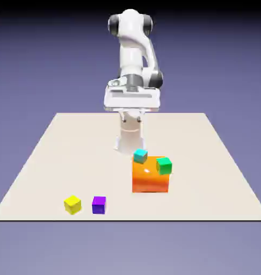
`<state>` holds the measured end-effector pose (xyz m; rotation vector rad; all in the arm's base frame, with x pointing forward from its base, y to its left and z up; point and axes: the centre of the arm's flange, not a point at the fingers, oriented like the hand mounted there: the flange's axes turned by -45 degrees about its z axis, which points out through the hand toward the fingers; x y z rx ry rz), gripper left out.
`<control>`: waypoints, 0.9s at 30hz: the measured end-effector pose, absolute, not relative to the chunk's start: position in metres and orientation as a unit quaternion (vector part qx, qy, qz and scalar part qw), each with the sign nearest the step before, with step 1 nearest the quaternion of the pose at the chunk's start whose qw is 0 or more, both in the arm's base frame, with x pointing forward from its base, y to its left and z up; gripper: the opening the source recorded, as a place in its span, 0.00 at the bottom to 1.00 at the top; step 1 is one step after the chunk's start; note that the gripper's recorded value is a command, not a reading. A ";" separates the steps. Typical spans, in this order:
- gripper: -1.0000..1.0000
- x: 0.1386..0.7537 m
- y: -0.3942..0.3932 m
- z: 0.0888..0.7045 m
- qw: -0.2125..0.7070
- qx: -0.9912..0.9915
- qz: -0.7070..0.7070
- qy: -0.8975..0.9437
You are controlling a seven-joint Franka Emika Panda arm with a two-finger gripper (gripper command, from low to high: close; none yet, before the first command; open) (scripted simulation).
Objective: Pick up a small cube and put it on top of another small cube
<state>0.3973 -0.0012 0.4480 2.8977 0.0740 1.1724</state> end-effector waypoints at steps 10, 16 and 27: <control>0.50 0.447 -0.055 0.347 0.011 0.964 0.266 0.001; 0.50 0.459 -0.091 0.274 0.010 0.980 0.199 -0.016; 0.50 0.462 -0.125 0.159 0.007 0.991 0.128 -0.030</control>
